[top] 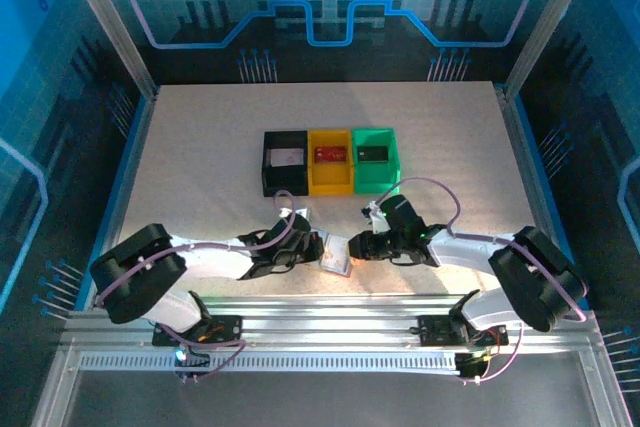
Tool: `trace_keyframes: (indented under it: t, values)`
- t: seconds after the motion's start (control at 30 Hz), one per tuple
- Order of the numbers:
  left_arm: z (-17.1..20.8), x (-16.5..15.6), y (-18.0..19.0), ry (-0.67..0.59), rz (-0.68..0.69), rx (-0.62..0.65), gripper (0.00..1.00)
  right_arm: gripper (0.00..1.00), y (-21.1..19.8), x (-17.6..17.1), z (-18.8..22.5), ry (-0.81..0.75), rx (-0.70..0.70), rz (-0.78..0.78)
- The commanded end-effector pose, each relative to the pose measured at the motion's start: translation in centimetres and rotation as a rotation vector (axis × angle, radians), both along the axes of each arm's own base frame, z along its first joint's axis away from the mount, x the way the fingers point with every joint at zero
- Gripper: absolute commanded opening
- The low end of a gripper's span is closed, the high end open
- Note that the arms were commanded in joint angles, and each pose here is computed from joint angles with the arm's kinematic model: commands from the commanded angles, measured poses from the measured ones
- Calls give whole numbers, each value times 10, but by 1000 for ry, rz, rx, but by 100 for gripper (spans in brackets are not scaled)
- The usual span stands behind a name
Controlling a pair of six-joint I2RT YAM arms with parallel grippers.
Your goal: Take the credit cards out of the card holder
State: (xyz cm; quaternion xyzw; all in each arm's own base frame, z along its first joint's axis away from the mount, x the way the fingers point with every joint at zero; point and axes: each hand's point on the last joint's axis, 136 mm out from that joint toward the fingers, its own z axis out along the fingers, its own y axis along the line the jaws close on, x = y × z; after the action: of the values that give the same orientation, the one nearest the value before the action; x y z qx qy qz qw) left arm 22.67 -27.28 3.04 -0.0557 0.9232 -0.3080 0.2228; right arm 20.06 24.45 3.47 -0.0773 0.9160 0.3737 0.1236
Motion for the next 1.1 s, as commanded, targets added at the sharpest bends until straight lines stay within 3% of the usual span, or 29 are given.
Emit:
trace_keyframes:
  t: [0.0,0.13,0.47,0.73,1.07]
  values:
    - [7,2,-17,14,-27,-31,0,23,-7,-7,-10,33,-74,1]
    - [6,2,-21,25,-33,-14,0,17,-4,-9,-21,57,-75,9]
    - [-2,-2,-9,46,-26,61,1,16,-5,-11,-39,84,-87,13]
    - [13,0,5,-1,-8,95,27,15,-10,-9,-43,78,-128,-6]
    - [1,1,5,29,-17,160,31,14,-6,-7,-41,76,-118,11]
